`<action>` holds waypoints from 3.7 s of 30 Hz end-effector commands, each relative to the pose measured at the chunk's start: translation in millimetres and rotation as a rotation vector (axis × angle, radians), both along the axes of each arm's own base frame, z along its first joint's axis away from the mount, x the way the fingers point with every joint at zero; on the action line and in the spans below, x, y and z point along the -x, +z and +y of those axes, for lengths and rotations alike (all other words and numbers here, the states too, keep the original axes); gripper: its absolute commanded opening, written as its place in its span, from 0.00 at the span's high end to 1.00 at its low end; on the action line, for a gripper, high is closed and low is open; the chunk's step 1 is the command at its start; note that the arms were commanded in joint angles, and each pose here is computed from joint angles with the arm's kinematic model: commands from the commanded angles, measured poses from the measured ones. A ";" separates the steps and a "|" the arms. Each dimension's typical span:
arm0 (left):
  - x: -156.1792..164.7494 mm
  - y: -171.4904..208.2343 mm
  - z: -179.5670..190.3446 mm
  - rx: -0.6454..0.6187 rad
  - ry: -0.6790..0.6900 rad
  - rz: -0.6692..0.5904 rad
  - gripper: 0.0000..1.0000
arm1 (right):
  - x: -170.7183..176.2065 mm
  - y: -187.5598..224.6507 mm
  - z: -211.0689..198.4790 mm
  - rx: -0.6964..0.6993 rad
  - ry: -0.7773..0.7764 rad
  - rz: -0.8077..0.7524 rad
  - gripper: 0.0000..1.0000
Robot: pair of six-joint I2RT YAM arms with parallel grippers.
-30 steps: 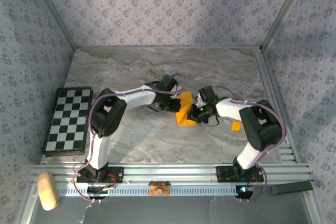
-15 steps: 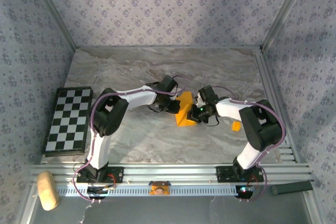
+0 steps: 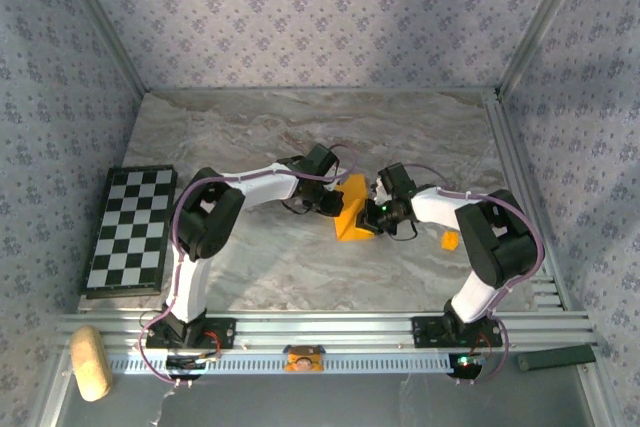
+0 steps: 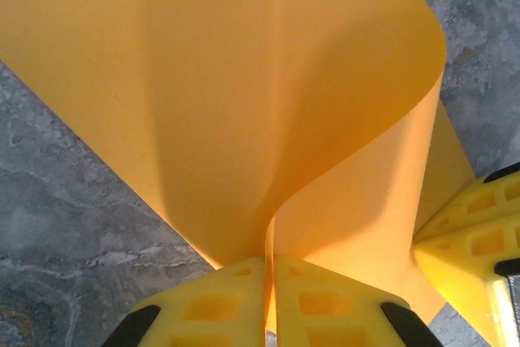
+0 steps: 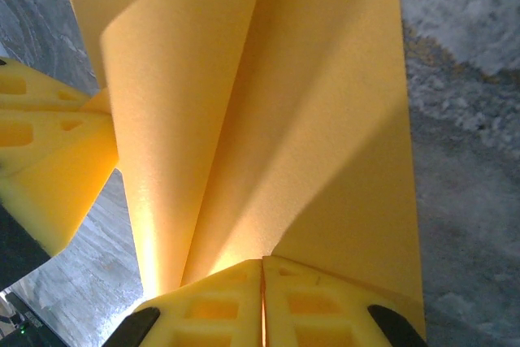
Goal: Fold a paper plane with a square sheet of paper (pick it up from the middle)
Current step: Fold the triangle a second time at the center of the table.
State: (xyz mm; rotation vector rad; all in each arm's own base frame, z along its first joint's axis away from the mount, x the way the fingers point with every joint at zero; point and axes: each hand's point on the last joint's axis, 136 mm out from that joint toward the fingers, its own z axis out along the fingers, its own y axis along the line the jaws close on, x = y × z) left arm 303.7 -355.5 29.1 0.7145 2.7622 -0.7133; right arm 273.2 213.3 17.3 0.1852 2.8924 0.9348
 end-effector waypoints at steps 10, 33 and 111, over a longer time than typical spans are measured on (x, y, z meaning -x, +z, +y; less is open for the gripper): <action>-12.1 7.7 -8.8 0.025 -0.025 -0.043 0.90 | 13.9 -20.7 -14.5 0.076 0.001 0.071 0.91; -9.7 -9.9 -2.1 -0.029 -0.020 -0.015 0.90 | 13.1 -19.1 -14.8 0.077 0.000 0.065 0.91; -0.5 -12.7 8.9 -0.010 0.057 -0.003 0.98 | -21.9 19.0 43.6 -0.247 -0.078 -0.027 0.96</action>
